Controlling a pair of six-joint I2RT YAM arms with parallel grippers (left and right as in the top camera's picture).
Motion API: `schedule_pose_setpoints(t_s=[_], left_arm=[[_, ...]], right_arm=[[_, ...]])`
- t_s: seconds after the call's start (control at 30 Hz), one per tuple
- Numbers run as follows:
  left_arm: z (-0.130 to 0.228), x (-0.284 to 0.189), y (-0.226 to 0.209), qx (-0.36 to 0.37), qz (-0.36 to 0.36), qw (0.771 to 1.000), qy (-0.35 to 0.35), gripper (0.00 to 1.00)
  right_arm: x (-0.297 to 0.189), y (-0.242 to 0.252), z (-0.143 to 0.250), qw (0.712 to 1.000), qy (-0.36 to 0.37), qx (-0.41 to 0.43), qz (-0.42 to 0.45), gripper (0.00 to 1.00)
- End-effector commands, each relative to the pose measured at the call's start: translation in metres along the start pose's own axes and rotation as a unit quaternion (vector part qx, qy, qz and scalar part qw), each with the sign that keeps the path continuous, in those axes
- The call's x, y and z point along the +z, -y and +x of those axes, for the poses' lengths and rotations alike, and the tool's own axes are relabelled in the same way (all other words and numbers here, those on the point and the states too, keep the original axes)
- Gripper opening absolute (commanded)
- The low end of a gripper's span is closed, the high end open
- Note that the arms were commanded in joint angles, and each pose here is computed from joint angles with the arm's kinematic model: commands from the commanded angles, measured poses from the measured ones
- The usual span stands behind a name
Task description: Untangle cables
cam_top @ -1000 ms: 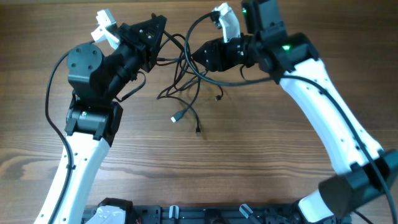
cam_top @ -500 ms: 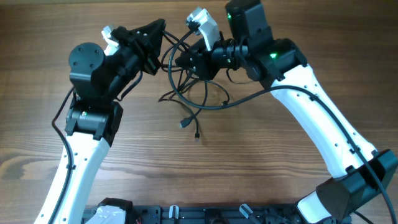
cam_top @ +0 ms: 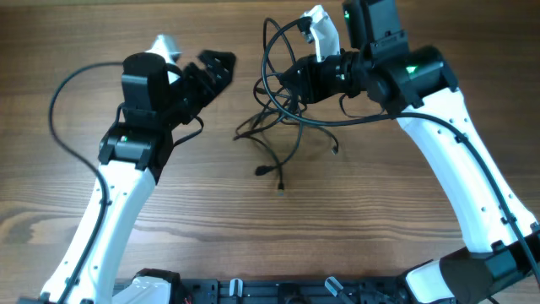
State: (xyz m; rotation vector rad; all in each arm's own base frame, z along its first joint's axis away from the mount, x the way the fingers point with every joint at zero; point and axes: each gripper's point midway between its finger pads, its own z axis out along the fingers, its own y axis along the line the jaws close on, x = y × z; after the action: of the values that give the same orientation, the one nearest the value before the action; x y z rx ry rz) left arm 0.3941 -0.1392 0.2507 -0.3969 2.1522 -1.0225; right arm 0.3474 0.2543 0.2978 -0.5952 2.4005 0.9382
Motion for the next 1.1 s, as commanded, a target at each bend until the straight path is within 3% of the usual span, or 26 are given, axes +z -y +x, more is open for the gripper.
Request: schedule_pose_setpoints(t_s=[0.0, 0.13, 0.3, 0.43, 0.53, 0.67, 0.73, 0.83, 0.9, 1.0, 1.07], left_arm=[[0.025, 0.013, 0.003, 0.115, 0.089, 0.985, -0.094, 0.98], [0.049, 0.016, 0.010, 0.161, 0.174, 0.959, -0.157, 0.84], [0.059, 0.014, 0.030, 0.192, 0.273, 0.925, -0.181, 0.82], [0.056, 0.036, 0.018, 0.194, 0.231, 0.939, -0.164, 0.77], [0.069, 0.057, 0.020, 0.204, 0.233, 0.936, -0.168, 0.72], [0.057, 0.100, -0.005, 0.162, 0.099, 0.977, -0.101, 0.67], [0.052, 0.107, -0.010, 0.145, 0.061, 0.985, -0.074, 0.57], [0.048, 0.111, -0.016, 0.136, 0.027, 0.989, -0.052, 0.31], [0.034, 0.112, -0.034, 0.088, -0.030, 0.996, -0.014, 0.04], [0.017, 0.103, -0.090, -0.052, -0.170, 0.982, 0.069, 0.04], [0.019, 0.095, -0.114, -0.061, -0.217, 0.972, 0.070, 0.04]], right_arm=[[-0.036, -0.027, -0.017, 0.998, 0.029, -0.060, -0.008, 0.04], [-0.054, -0.041, -0.025, 0.996, 0.044, -0.075, -0.013, 0.04], [-0.054, -0.042, -0.022, 0.997, 0.036, -0.070, -0.016, 0.04], [-0.054, -0.047, -0.021, 0.996, 0.036, -0.081, -0.031, 0.04], [-0.054, -0.049, -0.021, 0.995, 0.035, -0.085, -0.038, 0.04], [-0.054, -0.055, -0.017, 0.993, 0.030, -0.095, -0.056, 0.04], [-0.054, -0.056, -0.016, 0.993, 0.028, -0.095, -0.058, 0.04], [-0.057, -0.066, -0.016, 0.990, 0.030, -0.106, -0.086, 0.04], [-0.072, -0.089, -0.020, 0.984, 0.049, -0.109, -0.130, 0.04], [-0.124, -0.109, -0.041, 0.976, 0.132, -0.112, -0.131, 0.04], [-0.172, -0.087, -0.059, 0.972, 0.217, -0.079, -0.045, 0.04]])
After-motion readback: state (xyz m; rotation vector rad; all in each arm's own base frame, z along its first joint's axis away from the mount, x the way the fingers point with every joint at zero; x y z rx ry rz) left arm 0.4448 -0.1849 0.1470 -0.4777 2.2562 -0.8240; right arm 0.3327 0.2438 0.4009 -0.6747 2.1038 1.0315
